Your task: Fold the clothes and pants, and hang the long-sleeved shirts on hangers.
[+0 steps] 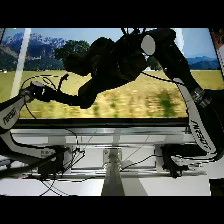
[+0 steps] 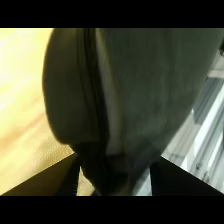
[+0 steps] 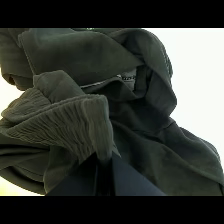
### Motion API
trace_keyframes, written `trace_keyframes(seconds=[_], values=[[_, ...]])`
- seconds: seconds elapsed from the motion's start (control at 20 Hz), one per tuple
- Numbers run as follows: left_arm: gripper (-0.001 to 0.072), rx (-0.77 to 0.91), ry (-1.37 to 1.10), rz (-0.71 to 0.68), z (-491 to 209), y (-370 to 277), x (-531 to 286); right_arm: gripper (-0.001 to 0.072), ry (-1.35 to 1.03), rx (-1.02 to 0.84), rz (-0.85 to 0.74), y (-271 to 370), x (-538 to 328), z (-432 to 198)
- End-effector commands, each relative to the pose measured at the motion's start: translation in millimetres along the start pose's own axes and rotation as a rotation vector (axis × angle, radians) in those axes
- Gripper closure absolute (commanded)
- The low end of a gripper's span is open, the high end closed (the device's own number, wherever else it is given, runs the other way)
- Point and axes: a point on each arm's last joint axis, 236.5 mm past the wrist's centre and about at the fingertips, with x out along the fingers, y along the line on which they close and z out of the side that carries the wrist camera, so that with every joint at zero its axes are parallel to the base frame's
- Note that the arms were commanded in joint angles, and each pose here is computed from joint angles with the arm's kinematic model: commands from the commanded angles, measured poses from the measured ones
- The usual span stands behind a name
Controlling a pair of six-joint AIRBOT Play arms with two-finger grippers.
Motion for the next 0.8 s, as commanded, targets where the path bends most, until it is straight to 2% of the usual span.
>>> trace_keyframes(seconds=[0.0, 0.05, 0.1, 0.3, 0.45, 0.6, 0.75], values=[[0.0366, 0.000, -0.034, 0.025, 10, 4, 2, 0.0661, -0.001, 0.000, 0.001, 1, 0, 0], [0.0541, 0.000, -0.033, 0.024, 9, 4, 2, 0.0661, -0.001, 0.000, 0.001, 1, 0, 0], [0.0669, 0.000, -0.030, 0.019, 9, 3, 3, 0.0661, -0.001, 0.000, 0.001, 1, 0, 0], [0.0686, -0.010, -0.056, 0.010, 21, -1, -4, 0.0661, 0.004, -0.023, -0.032, -8, -1, -1], [0.0686, -0.025, -0.177, 0.070, 76, -1, -48, 0.0661, -0.039, -0.035, -0.146, -45, -10, 11], [0.0686, 0.038, -0.400, 0.183, 149, -12, -144, 0.0661, -0.113, 0.152, -0.292, -122, -48, 25], [0.0686, 0.052, -0.748, 0.365, 202, -28, -294, 0.0661, -0.191, 0.357, -0.460, -221, -117, 20]])
